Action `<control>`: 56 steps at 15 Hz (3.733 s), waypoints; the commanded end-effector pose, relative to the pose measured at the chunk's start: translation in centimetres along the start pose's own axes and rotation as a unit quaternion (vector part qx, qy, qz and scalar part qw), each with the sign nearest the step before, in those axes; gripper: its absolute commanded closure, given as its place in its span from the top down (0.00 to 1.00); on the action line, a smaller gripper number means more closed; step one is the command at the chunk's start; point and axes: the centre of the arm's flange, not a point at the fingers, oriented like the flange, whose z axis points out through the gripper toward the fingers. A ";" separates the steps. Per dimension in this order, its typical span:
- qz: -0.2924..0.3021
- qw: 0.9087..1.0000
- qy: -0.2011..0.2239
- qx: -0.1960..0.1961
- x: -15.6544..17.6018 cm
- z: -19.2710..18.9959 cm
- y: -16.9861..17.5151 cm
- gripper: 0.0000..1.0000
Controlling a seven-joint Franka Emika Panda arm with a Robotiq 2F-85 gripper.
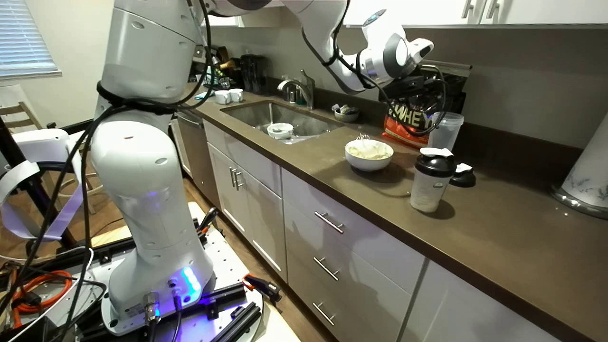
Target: Move the uncovered cup to the left
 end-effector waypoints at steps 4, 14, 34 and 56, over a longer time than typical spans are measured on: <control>-0.011 1.000 -0.010 -0.025 1.1 3.0 0.9 1.00; -0.024 0.998 -0.052 -0.038 2.0 2.9 0.8 1.00; -0.021 0.995 -0.090 -0.026 1.0 4.2 -0.2 0.69; -0.040 0.992 -0.114 -0.039 -0.1 2.3 -1.1 0.02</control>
